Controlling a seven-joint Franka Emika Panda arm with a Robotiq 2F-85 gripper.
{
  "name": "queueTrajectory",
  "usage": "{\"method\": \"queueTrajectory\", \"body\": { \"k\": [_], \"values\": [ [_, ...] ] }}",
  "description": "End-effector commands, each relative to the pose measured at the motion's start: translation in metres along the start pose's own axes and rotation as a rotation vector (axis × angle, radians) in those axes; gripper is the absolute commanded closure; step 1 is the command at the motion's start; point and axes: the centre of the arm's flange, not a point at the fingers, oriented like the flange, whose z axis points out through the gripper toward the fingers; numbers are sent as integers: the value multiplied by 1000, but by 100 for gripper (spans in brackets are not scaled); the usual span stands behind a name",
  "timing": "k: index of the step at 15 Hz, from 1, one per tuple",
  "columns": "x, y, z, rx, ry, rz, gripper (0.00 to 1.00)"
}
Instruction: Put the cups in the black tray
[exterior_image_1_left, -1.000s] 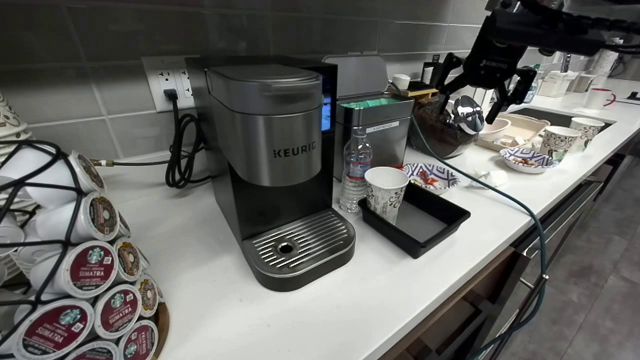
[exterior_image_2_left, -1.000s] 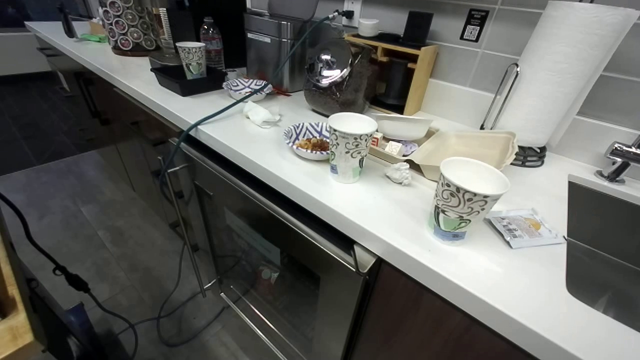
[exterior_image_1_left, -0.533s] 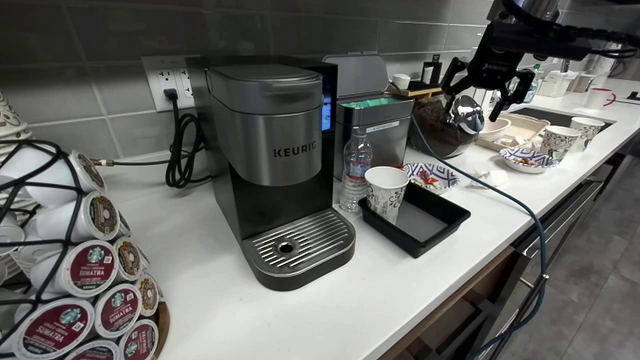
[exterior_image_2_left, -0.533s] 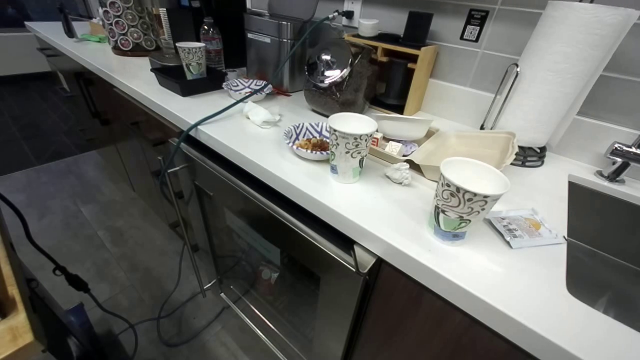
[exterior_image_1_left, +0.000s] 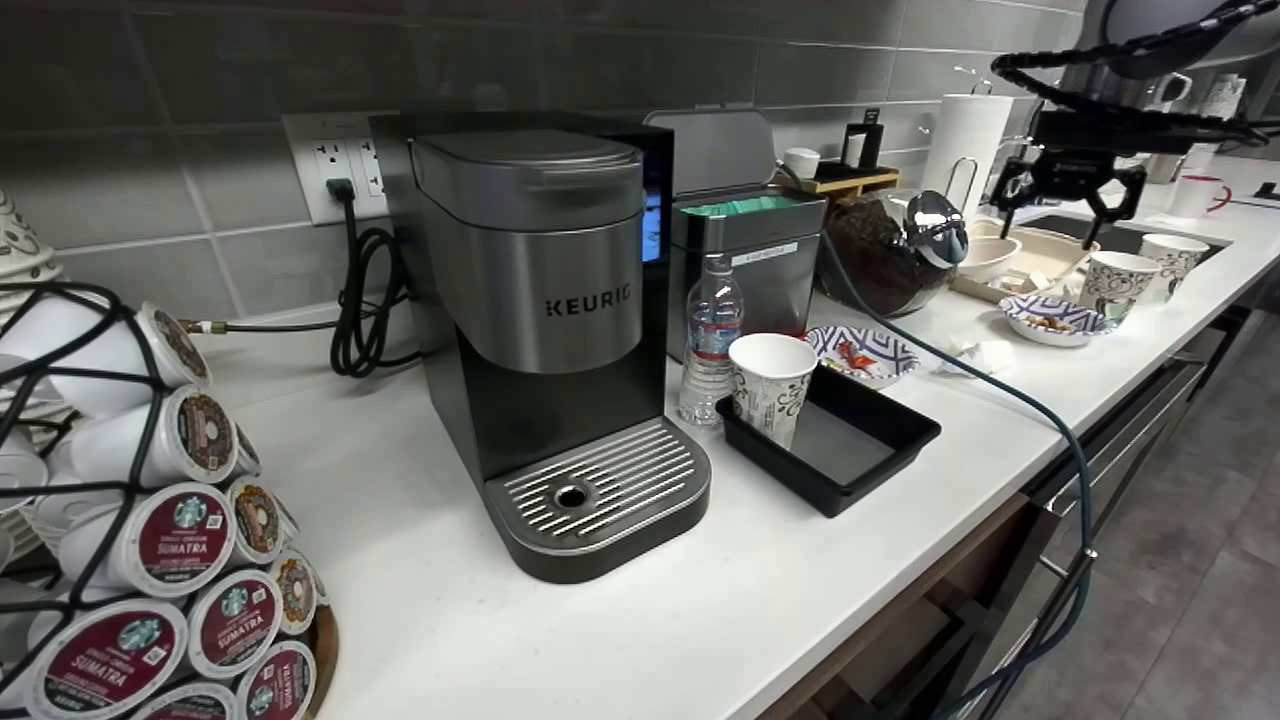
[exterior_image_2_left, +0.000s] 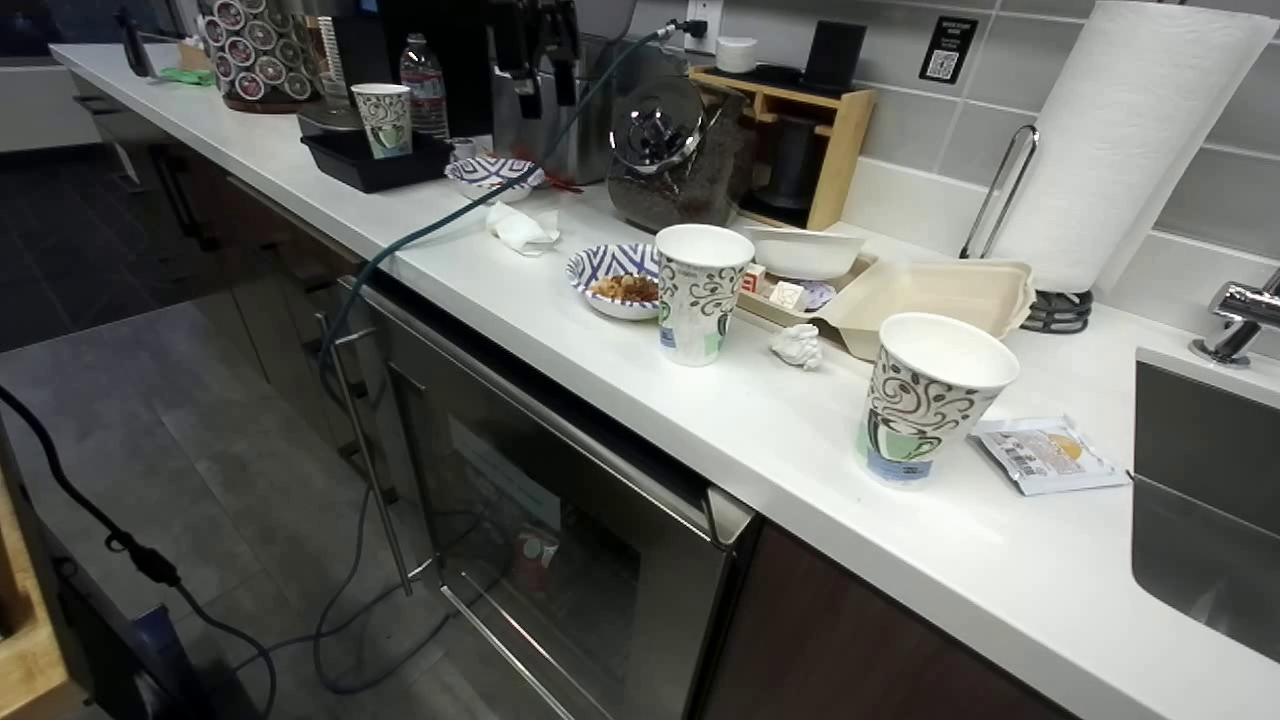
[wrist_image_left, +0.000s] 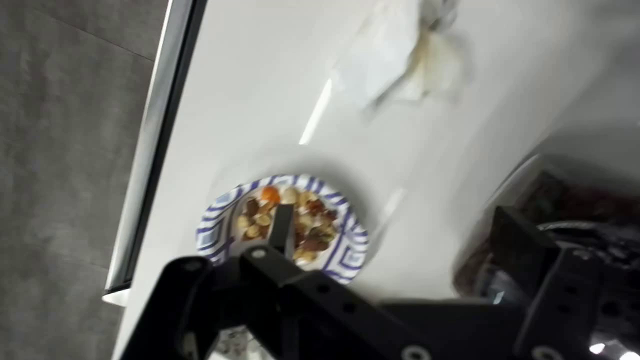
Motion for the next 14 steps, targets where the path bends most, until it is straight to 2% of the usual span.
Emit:
{"method": "queueTrajectory", "body": {
  "k": [1,3,6,7,10,14],
  "values": [
    [25,16,8,-24,-5,49,0],
    [44,30,15,-36,-2,68,0],
    [28,16,8,-5,12,35,0],
    [40,11,13,3,8,24,0],
    [101,19,29,-4,-37,61,0],
    [178,68,49,-29,-82,86,0]
  ]
}}
